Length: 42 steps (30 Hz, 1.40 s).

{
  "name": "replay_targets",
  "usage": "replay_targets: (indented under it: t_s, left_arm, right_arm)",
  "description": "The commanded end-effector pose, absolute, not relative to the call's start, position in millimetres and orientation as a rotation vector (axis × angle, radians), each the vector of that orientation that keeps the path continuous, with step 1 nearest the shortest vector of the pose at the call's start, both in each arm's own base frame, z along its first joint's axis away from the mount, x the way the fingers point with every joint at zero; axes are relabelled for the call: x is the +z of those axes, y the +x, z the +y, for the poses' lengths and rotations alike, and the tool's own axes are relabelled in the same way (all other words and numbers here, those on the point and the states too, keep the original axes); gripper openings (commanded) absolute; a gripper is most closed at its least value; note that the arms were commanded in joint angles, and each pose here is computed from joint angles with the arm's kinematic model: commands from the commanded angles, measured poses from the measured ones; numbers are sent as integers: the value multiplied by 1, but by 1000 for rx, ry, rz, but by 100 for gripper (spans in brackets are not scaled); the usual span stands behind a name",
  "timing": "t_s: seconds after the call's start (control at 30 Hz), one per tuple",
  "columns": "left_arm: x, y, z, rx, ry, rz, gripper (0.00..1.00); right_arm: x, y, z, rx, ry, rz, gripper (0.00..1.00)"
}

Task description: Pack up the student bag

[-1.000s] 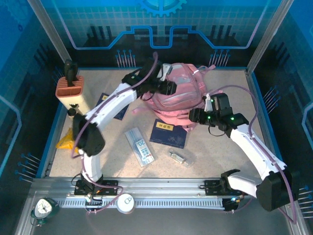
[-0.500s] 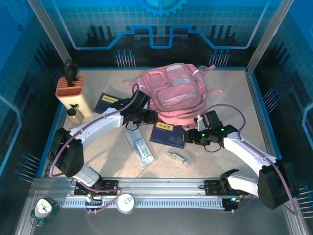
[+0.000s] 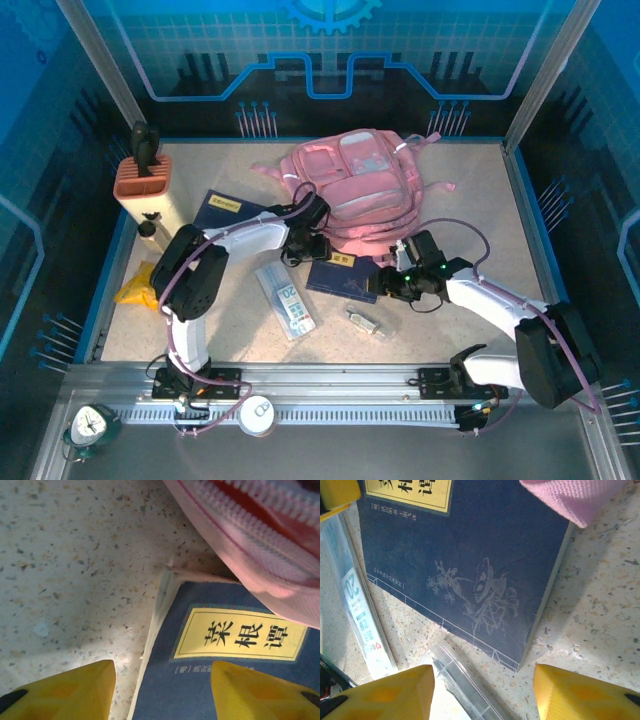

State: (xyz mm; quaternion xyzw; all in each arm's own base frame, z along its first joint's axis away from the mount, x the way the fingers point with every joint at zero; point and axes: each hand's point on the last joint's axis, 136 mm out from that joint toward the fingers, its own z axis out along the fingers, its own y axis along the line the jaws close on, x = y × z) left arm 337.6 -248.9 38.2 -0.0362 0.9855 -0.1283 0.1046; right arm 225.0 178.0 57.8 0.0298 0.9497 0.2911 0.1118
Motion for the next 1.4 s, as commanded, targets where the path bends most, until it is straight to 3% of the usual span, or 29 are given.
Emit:
replay_targets:
  t_s: [0.0, 0.17, 0.43, 0.73, 1.03, 1.2, 1.37]
  left_arm:
    - [37, 333, -266, -406, 42, 2923, 54]
    - [17, 314, -268, -240, 187, 2982, 53]
    - [11, 286, -304, -263, 322, 2973, 48]
    - [14, 274, -344, -426, 270, 2953, 48]
    - [23, 282, -321, -267, 163, 2933, 52]
    - [27, 277, -315, -292, 72, 2932, 52]
    - [24, 274, -307, -295, 2, 2930, 46]
  right_arm:
    - [53, 225, 169, 814, 130, 2814, 55]
    - [60, 227, 159, 816, 161, 2777, 55]
    - [59, 221, 128, 783, 251, 2801, 57]
    - [45, 213, 121, 793, 325, 2845, 66]
    - [49, 205, 90, 561, 369, 2852, 79]
    - [43, 202, 115, 780, 369, 2870, 74]
    - [34, 205, 114, 746, 361, 2900, 67]
